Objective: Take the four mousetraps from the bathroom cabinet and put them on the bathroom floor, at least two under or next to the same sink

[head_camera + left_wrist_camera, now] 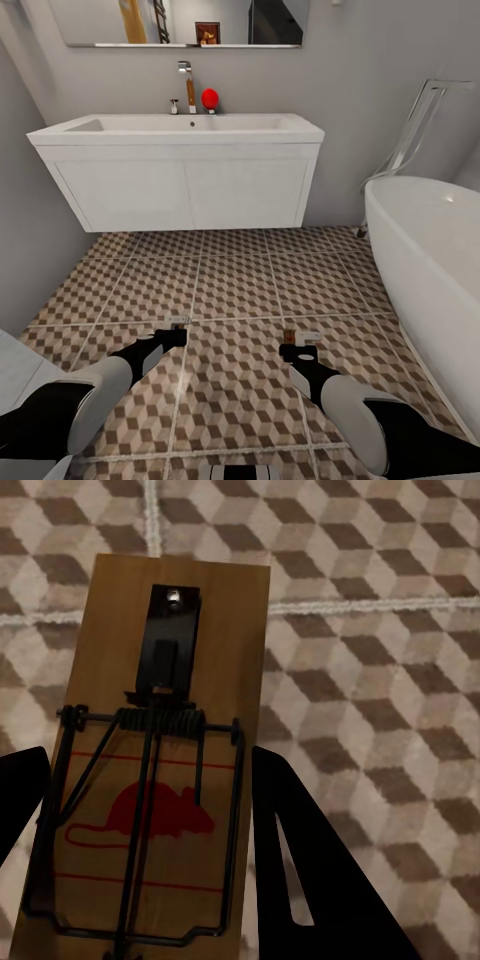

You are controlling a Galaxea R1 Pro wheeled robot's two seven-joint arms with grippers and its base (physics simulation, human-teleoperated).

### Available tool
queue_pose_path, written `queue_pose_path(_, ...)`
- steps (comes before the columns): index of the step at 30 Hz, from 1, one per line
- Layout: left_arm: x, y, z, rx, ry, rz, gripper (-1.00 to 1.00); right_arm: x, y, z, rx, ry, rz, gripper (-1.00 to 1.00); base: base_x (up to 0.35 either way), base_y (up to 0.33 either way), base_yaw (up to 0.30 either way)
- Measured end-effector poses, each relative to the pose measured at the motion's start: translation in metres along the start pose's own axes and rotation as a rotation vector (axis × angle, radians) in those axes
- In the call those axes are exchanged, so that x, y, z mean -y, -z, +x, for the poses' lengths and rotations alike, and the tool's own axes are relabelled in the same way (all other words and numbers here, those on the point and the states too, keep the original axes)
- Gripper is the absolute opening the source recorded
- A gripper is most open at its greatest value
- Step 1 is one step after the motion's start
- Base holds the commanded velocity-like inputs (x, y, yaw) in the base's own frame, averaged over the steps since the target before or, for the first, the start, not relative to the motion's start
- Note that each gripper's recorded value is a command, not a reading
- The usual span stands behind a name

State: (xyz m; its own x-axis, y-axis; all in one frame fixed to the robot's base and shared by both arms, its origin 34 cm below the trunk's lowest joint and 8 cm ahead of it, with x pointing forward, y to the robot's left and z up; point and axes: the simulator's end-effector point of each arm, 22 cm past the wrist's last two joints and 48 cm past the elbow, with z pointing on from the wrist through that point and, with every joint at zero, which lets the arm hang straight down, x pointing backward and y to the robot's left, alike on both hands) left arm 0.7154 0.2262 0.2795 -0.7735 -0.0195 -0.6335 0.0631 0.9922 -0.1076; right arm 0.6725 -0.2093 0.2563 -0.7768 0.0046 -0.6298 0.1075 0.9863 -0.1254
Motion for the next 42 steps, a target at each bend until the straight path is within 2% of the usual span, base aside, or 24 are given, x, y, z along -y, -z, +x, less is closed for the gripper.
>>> queue_pose_path(42,-0.002,-0.016,0.029,-0.049,0.006,-0.001,-1.0,-0.002,-0.013,0.028,-0.047,0.01,0.002,-1.0,0.0,0.0,0.0)
